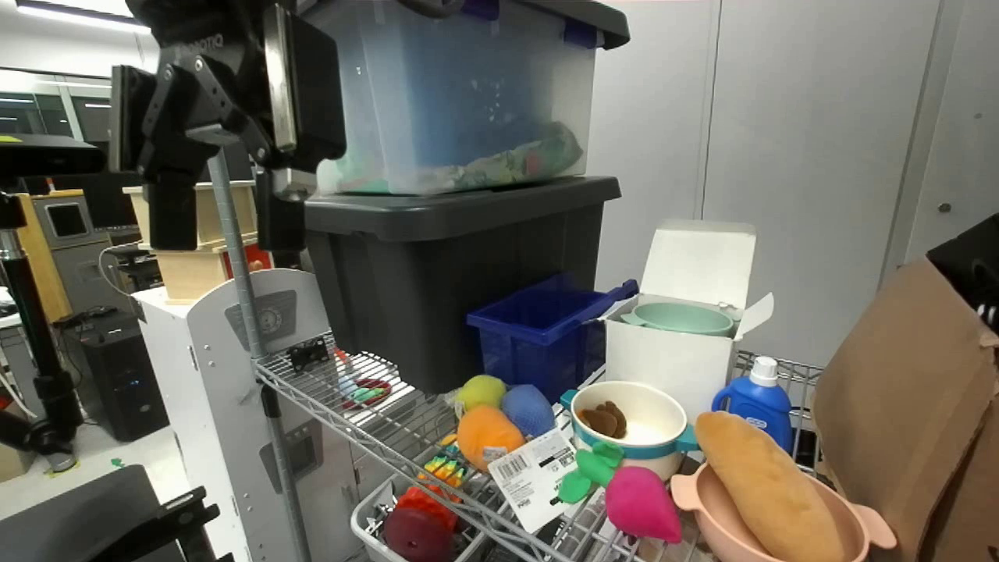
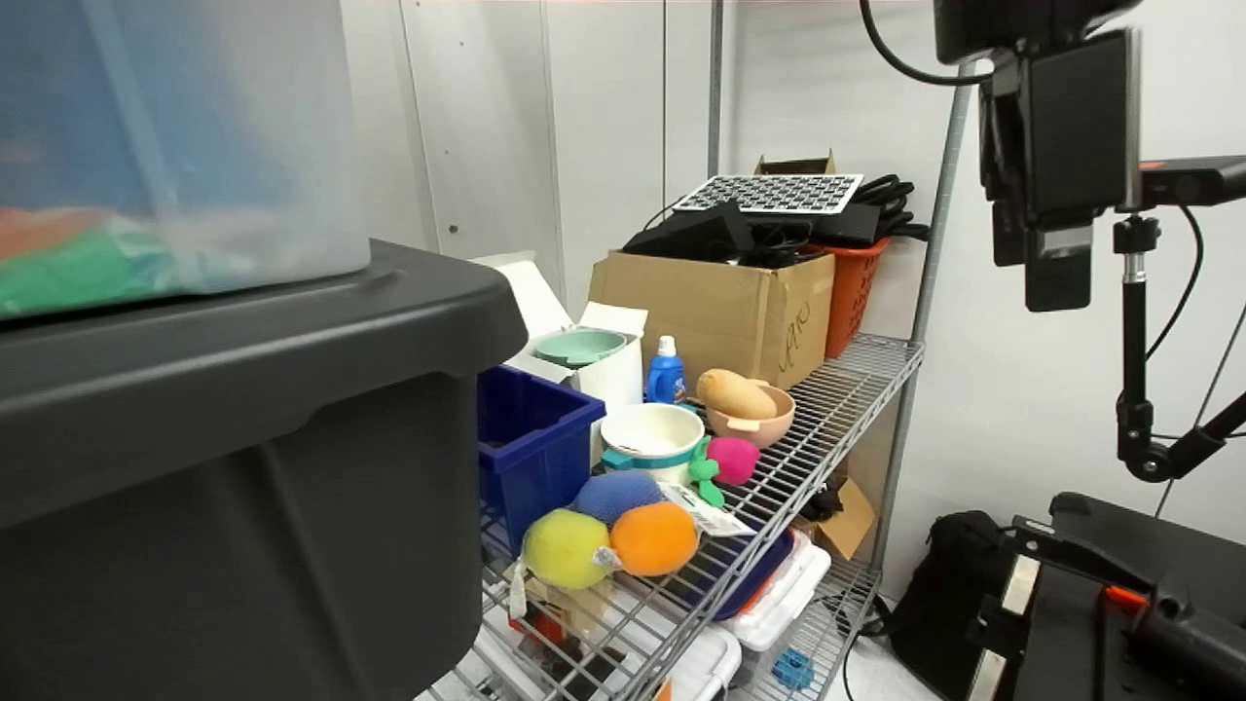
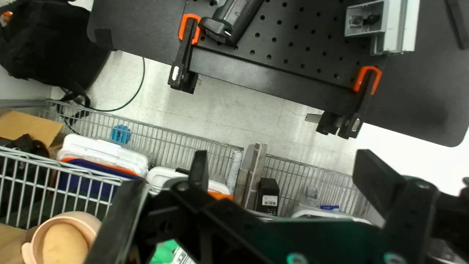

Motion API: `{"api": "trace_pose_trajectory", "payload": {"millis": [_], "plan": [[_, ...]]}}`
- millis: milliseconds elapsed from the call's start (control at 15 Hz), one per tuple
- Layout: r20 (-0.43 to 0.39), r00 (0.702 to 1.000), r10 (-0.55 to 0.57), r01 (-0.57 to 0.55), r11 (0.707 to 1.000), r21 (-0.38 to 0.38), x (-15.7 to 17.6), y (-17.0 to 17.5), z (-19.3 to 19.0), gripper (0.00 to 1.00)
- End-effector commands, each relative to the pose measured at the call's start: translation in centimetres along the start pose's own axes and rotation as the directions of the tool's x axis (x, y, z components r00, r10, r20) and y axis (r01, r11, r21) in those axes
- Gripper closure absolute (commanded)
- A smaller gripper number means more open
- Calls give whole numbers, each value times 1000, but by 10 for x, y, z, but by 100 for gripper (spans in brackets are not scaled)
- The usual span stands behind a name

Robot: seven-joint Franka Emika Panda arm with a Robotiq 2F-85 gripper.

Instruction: Put the brown doll in the blue trailer

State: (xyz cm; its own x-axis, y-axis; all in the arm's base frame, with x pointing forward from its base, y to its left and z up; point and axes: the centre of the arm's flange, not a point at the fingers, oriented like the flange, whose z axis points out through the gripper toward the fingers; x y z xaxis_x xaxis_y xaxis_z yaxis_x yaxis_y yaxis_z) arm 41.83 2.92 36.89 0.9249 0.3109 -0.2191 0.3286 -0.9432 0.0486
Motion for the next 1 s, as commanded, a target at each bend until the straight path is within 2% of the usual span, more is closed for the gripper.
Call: {"api": "trace_pose_trajectory", "payload": {"millis": [0,267,533,933], "plan": [[-42,999,3,1,995,96,2,1,-9,0],[-56,998,18,-10,989,145,7,0,-9,0],[-82,996,20,-9,990,140,12,-1,-5,0],[-181,983,35,-12,991,131,32,-2,3,0]]}}
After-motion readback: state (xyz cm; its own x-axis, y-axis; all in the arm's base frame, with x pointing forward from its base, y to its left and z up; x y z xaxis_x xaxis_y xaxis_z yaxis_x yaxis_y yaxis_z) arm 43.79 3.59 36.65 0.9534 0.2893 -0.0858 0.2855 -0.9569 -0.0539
